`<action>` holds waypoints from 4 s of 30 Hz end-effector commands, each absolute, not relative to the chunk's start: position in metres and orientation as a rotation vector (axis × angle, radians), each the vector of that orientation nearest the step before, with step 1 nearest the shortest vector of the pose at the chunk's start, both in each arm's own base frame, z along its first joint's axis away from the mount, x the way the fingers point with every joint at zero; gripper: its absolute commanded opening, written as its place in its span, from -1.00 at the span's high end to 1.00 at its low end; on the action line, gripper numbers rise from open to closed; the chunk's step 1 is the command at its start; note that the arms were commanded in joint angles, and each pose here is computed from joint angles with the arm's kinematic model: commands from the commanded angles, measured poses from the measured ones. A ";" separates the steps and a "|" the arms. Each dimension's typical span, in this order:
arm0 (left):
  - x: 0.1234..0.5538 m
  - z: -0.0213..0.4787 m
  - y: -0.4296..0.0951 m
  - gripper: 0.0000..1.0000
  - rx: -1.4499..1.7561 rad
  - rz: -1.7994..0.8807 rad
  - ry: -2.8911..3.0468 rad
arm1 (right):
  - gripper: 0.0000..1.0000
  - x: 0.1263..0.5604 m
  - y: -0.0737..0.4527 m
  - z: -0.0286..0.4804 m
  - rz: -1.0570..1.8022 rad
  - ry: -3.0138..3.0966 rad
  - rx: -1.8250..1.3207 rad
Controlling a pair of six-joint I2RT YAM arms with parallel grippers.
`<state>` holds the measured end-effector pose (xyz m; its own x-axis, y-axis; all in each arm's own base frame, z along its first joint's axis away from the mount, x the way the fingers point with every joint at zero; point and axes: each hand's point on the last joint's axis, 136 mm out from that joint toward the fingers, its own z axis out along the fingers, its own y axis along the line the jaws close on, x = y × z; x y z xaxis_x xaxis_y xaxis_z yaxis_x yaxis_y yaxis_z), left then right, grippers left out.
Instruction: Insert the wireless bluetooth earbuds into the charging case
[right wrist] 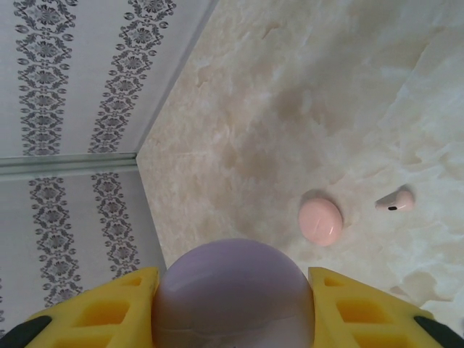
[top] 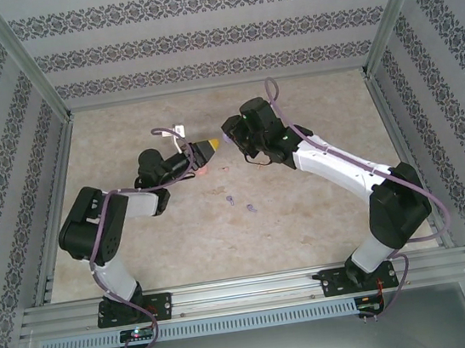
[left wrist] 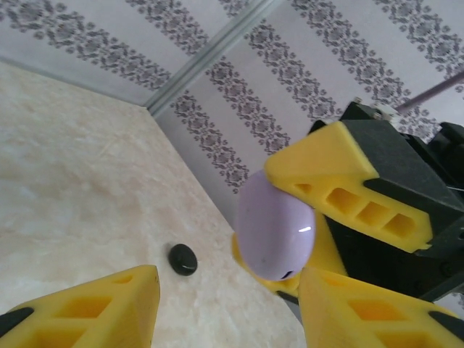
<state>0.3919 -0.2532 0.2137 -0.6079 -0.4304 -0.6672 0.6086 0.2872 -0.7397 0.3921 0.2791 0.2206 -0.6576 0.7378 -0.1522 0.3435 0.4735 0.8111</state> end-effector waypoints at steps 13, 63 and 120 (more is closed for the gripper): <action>0.388 0.231 -0.285 0.03 0.263 -1.479 1.605 | 0.40 0.397 0.276 0.230 1.116 2.168 0.950; 0.405 0.226 -0.287 1.00 0.224 -1.424 1.644 | -0.50 0.392 0.237 0.266 1.068 2.101 0.795; 0.342 0.283 -0.291 1.00 0.710 -1.551 1.732 | -0.19 0.349 0.223 0.249 1.268 2.024 -0.234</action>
<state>0.3496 -0.2864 0.2707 -0.6529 -0.0703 -0.7542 0.7354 0.1798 -0.6534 0.3575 0.2113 0.2146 -0.7543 0.2343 -0.6132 -0.3995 0.5774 0.7121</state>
